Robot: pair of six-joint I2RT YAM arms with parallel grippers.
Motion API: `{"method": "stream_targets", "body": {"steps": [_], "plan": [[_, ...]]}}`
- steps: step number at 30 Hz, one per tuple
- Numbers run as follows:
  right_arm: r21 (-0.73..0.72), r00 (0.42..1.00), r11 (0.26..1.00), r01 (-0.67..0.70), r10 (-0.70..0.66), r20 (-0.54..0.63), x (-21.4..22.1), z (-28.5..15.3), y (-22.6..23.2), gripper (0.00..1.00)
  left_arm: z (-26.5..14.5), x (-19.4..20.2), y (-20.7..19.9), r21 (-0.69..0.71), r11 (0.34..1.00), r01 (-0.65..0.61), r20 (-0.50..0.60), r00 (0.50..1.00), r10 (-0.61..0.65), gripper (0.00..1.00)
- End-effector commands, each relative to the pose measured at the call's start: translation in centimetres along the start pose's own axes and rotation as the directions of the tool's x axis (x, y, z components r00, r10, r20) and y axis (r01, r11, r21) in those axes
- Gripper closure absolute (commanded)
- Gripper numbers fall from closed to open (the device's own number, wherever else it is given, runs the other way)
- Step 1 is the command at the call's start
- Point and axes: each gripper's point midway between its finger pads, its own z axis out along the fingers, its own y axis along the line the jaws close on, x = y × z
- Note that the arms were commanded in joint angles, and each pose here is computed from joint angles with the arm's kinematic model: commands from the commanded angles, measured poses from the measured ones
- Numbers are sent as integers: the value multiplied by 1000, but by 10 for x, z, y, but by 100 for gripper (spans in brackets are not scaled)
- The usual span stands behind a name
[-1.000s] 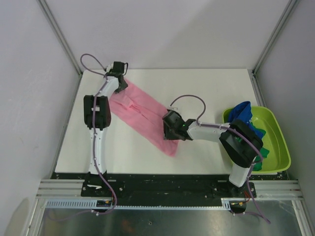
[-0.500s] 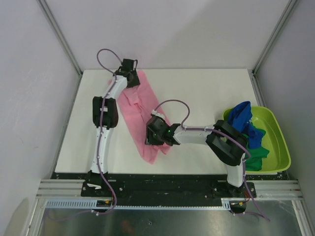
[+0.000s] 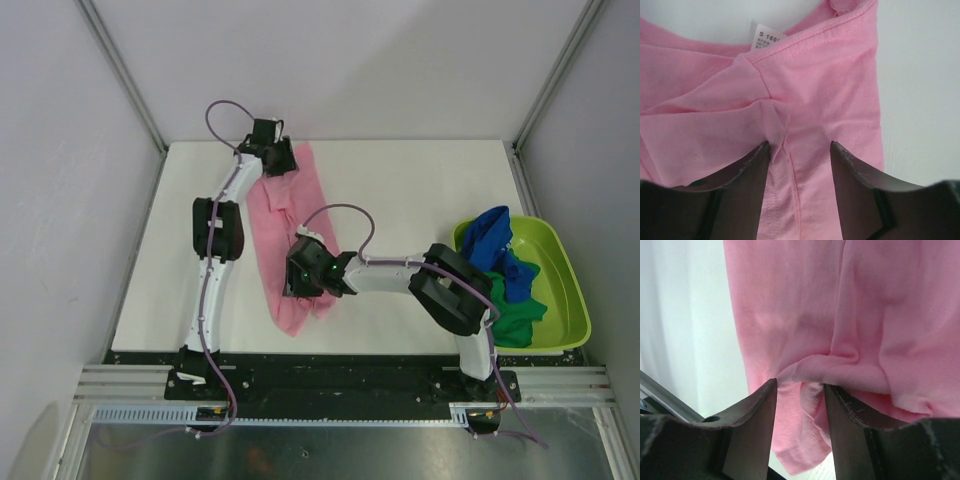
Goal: Fold and stack the t-shirts
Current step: Rotate the tshirt 90 degrees
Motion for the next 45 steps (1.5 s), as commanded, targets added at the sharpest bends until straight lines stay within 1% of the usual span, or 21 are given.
{"method": "stream_targets", "body": {"steps": [1, 6, 10, 15, 19, 23, 27, 29, 33, 36, 41, 45], "plan": [[129, 995, 990, 66, -56, -80, 28, -16, -25, 50, 6, 7, -9, 73, 997, 3, -39, 999, 0, 40], [185, 991, 973, 134, -127, -50, 27, -46, -25, 44, -3, -17, -11, 119, 993, 3, 16, 1000, -5, 30], [193, 990, 971, 142, -141, -18, 23, -69, -28, 41, -21, -44, -22, 173, 985, -3, 72, 997, -9, 25], [190, 987, 972, 137, -149, 52, 8, -95, -35, 38, -66, -76, -46, 219, 975, -22, 141, 990, -9, 20], [177, 989, 978, 108, -123, 78, 1, -103, -49, 38, -104, -77, -41, 157, 988, 2, 151, 988, -26, 20], [165, 992, 982, 91, -104, 74, 5, -101, -63, 42, -140, -52, -19, 30, 998, 58, 136, 989, -61, 25], [193, 993, 976, 98, -109, 47, 19, -94, -77, 54, -174, -18, 7, -98, 991, 96, 128, 988, -83, 39], [205, 993, 974, 99, -110, 41, 27, -95, -83, 59, -178, 2, 19, -148, 985, 87, 103, 992, -72, 46], [214, 993, 972, 98, -109, 36, 39, -100, -93, 62, -172, 38, 39, -219, 973, 78, 36, 997, -72, 59], [235, 992, 966, 111, -120, 25, 45, -102, -100, 62, -170, 56, 50, -264, 961, 80, 10, 997, -81, 62], [258, 991, 957, 130, -133, -5, 57, -104, -114, 63, -146, 71, 52, -269, 962, 46, -53, 997, -63, 62], [275, 990, 951, 142, -142, -19, 62, -107, -122, 63, -129, 80, 64, -327, 945, 15, -94, 994, -48, 62]]}}
